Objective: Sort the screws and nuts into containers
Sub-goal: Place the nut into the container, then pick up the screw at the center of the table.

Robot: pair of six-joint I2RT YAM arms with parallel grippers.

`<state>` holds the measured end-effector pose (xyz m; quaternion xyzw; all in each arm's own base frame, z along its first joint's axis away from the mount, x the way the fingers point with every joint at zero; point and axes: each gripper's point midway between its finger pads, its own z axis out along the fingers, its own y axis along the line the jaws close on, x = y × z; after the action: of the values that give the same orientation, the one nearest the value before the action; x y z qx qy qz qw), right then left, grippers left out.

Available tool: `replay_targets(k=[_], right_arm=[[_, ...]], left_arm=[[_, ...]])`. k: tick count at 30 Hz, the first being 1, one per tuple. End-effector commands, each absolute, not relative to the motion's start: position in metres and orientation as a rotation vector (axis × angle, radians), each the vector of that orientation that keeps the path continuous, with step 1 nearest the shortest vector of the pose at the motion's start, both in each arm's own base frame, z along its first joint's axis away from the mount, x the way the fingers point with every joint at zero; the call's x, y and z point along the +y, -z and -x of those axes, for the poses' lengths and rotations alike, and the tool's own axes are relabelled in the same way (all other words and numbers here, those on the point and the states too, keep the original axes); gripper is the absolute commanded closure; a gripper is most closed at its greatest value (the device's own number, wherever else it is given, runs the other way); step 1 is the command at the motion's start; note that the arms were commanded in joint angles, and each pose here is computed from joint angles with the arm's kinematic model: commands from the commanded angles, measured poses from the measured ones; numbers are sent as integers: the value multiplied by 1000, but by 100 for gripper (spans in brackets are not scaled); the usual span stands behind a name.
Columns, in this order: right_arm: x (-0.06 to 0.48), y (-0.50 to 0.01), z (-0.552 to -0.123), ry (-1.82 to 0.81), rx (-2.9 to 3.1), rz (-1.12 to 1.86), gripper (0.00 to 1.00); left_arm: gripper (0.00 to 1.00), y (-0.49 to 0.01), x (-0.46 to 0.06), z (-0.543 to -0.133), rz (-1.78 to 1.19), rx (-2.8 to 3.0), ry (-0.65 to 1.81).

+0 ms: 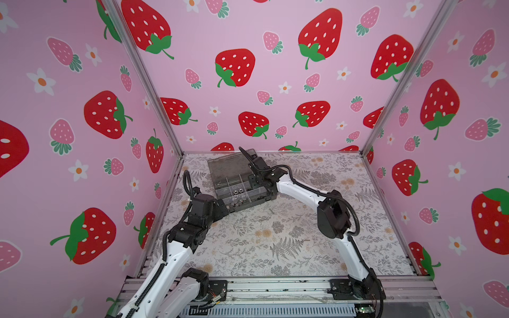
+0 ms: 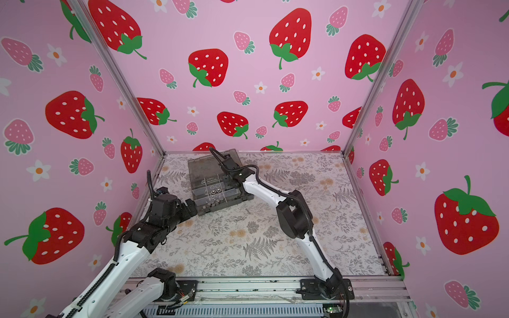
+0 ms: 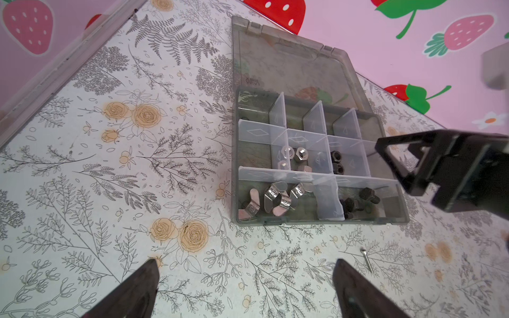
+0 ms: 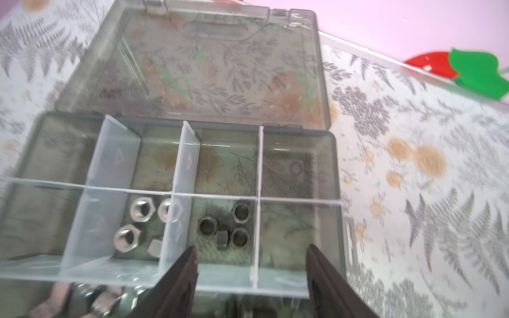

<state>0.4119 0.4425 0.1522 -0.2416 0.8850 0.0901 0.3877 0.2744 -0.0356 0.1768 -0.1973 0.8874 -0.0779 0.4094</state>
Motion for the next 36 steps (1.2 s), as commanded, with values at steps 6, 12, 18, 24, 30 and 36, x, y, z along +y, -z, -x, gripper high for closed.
replay_targets(k=[6,12,18,24,30,36], right_arm=[[361,-211,-375,-226,2183,387,0],[289,-197,-349,-157,2205,229,0],[224,-178,-328,-108,2247,69,0],[173,-173,-318,-82,2234,-78,0],[144,-165,-317,-104,2246,-148,0],[135,-157,-316,-87,2267,-161,0]], left_arm=[[1,-189,-74,-287,383,2276,380],[1,-183,-111,-290,295,2337,386],[0,-157,-164,-291,240,2460,372],[2,-133,-227,-296,113,2570,308],[12,-113,-267,-311,57,2631,249],[29,-90,-285,-326,79,2680,213]])
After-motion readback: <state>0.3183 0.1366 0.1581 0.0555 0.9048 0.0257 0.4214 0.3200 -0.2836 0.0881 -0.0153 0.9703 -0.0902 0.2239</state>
